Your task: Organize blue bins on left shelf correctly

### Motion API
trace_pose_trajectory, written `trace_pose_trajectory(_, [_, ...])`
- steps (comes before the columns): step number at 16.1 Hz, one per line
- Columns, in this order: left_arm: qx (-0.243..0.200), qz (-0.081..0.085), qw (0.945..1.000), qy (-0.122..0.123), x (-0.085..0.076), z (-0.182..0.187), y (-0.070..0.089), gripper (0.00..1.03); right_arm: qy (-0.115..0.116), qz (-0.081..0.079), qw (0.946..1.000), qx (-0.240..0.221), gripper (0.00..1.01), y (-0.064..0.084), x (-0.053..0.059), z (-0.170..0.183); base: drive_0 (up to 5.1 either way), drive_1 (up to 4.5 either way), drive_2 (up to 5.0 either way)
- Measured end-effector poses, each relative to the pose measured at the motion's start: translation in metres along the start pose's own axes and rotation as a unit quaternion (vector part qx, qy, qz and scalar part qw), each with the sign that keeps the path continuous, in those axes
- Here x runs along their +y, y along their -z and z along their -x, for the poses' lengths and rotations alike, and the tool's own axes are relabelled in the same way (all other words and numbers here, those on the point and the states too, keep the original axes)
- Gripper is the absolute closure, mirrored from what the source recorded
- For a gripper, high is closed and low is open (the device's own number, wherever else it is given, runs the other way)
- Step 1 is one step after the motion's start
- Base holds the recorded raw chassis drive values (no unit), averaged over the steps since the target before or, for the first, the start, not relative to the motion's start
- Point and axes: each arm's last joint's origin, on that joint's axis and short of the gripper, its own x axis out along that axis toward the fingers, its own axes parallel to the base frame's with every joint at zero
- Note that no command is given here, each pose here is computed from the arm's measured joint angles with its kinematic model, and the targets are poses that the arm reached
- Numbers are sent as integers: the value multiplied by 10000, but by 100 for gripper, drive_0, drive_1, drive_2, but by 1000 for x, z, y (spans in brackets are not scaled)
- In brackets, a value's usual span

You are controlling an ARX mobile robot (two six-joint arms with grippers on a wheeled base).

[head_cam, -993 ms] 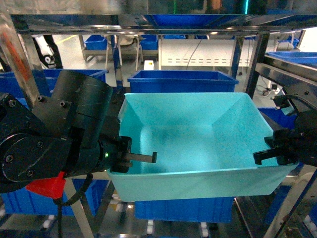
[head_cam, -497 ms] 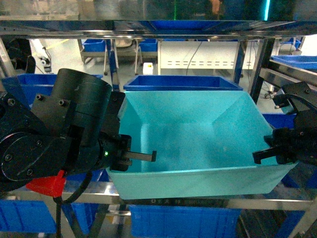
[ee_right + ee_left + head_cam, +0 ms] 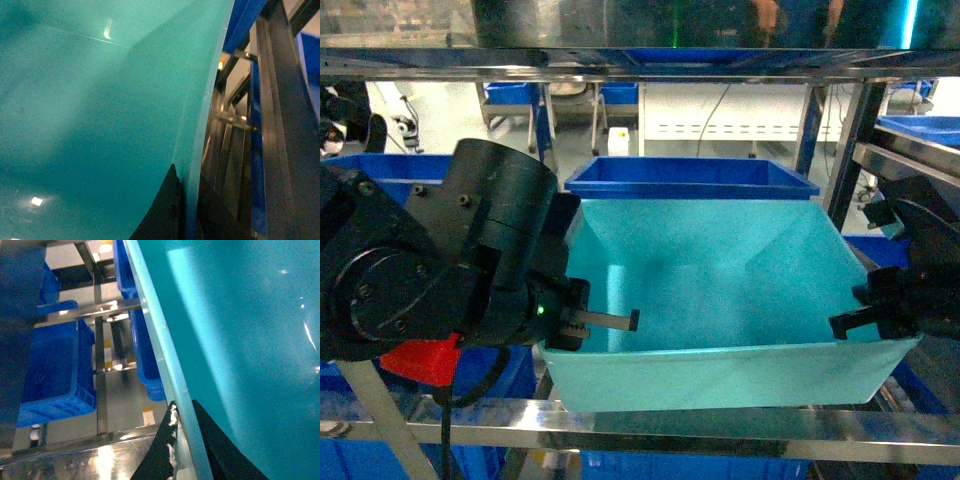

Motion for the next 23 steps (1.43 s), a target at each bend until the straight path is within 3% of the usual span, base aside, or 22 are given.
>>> trace_pose_trajectory(5, [968,-97,9952,101,-5,-33,9,97,-172,-24,9966,800,99,20,0,-23,0,0,0])
trace_pose_trajectory(12, [1096,-83,9939,22,-1,-54,5,97,-258,1,9961,840,99,22,-5,-42,0,0,0])
trace_pose_trajectory(14, [912,-181,9956,100,-1,-56,-1,96,-288,288,9957,828,74,25,-8,-44,0,0,0])
trace_pose_trajectory(15, [937,-645,9934,112,0,-56,-1,79,-301,346,9965,692,59,22,-8,-44,0,0,0])
trace_pose_trajectory(17, [960,-938,9908,191,-4,-56,2,67,-404,409,9971,494,46,16,-5,-46,0,0,0])
trace_pose_trajectory(19, [847,-1016,9909,234,-4,-56,2,57,-401,430,9977,331,36,13,-5,-46,0,0,0])
trace_pose_trajectory(22, [340,-994,9937,387,1,-55,-10,26,-476,452,9976,-240,5,-1,0,-46,0,0,0])
trace_pose_trajectory(23, [121,-968,9943,434,2,-51,-15,16,-476,461,9970,-404,2,-7,2,-45,0,0,0])
